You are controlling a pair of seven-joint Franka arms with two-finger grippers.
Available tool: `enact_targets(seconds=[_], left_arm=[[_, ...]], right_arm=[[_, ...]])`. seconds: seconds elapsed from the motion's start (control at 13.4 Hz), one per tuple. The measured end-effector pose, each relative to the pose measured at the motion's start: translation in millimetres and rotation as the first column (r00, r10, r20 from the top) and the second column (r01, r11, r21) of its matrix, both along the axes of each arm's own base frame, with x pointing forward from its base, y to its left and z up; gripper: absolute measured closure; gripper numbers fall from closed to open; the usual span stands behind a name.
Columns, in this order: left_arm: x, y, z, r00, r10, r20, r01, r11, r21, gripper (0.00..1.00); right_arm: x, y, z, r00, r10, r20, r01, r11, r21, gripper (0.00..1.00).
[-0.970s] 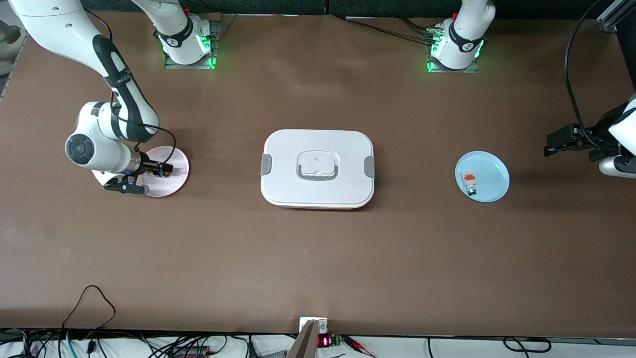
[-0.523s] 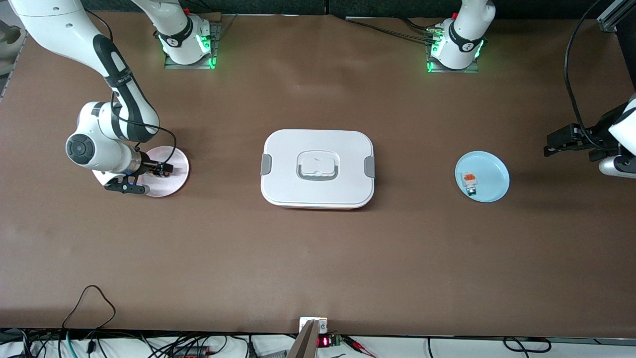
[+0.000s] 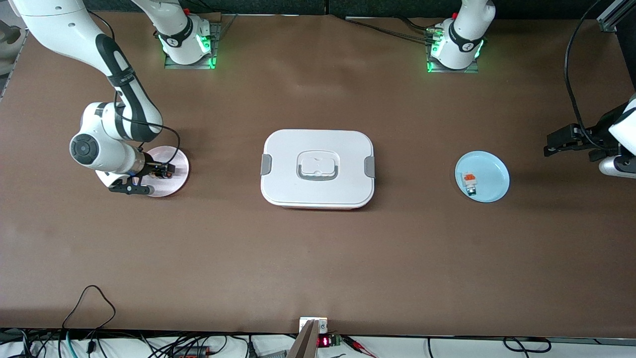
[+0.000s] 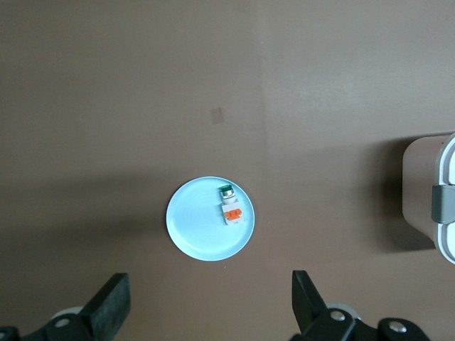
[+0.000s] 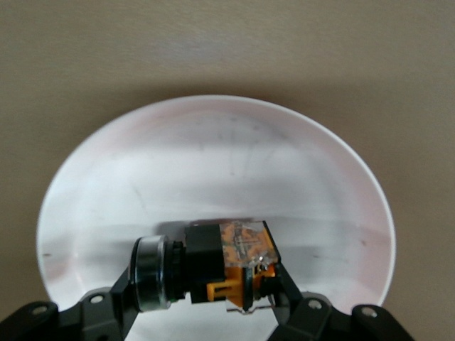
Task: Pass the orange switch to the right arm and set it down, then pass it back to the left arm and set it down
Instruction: 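Lift the switch off the white plate with the right gripper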
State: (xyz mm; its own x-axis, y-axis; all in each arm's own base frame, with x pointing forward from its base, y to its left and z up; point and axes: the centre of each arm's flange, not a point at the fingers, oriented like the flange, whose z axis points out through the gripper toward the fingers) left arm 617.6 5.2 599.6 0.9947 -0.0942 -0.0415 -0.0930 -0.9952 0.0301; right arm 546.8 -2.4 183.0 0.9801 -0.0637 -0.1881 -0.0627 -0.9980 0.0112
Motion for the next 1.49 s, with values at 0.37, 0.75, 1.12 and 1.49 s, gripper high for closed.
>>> enact_targets(seconds=[0.37, 0.75, 1.12, 1.49], left_arm=[[0.0, 0.3, 0.0, 1.0, 0.0, 0.0, 0.0, 1.0, 0.0, 0.0], [0.0, 0.3, -0.7, 1.0, 0.0, -0.002, 0.0, 1.0, 0.0, 0.0], [-4.4, -2.1, -5.1, 0.999, -0.005, -0.047, 0.005, 1.0, -0.001, 0.0], [-4.1, -1.9, -6.7, 0.999, -0.006, -0.05, 0.006, 1.0, -0.001, 0.0]], right_arm=[[17.2, 15.5, 33.1, 0.997, 0.033, 0.073, -0.034, 0.999, 0.01, 0.26], [40.0, 22.1, 94.1, 0.986, 0.11, 0.128, -0.112, 0.994, 0.012, 0.26], [70.6, 33.5, 200.3, 0.968, 0.212, 0.134, -0.216, 0.976, 0.016, 0.26], [81.0, 64.5, 284.7, 0.863, 0.416, 0.285, -0.443, 0.896, 0.032, 0.26]])
